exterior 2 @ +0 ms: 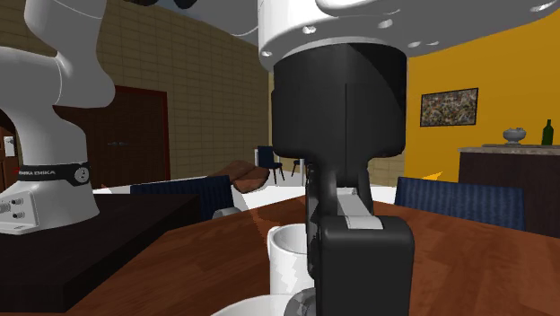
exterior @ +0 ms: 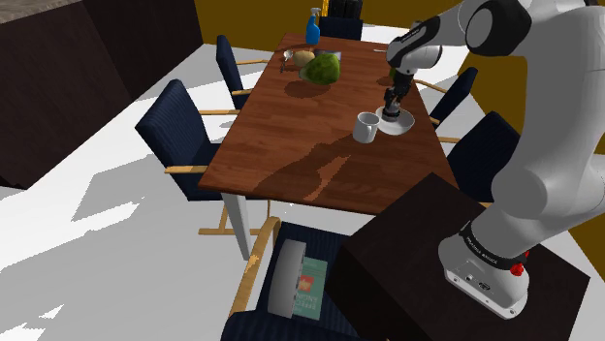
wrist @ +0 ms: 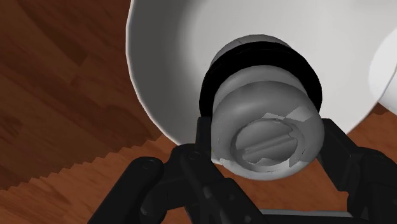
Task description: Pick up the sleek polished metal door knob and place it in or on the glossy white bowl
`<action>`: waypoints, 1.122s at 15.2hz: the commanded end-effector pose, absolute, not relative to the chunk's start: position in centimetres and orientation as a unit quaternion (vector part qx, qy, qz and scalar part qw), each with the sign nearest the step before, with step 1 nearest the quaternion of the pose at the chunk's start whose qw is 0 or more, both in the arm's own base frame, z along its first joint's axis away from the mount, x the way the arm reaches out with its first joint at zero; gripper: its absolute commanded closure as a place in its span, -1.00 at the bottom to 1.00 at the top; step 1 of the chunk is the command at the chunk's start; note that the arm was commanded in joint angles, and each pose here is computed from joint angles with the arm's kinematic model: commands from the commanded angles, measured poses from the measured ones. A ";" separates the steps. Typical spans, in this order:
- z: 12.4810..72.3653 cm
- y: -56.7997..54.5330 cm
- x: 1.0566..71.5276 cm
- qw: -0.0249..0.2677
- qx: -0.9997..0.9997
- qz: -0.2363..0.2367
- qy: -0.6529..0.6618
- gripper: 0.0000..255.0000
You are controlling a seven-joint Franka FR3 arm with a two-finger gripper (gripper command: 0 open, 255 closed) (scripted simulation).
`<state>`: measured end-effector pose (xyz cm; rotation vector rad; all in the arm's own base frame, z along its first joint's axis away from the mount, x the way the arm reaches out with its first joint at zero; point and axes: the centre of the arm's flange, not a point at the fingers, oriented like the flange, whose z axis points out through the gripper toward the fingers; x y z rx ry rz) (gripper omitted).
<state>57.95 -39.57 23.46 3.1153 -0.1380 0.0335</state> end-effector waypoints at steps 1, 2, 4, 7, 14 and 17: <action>23.2 -39.6 58.0 0.012 0.999 0.011 -0.044 1.00; 23.2 -39.6 58.0 0.012 0.999 0.011 -0.044 1.00; 23.2 -39.6 58.0 0.012 0.999 0.011 -0.044 1.00; 23.2 -39.6 58.0 0.012 0.999 0.011 -0.044 1.00; 24.6 -39.6 57.9 0.012 0.999 0.011 -0.044 -1.00; 28.2 -39.5 57.9 0.012 0.999 0.011 -0.044 -1.00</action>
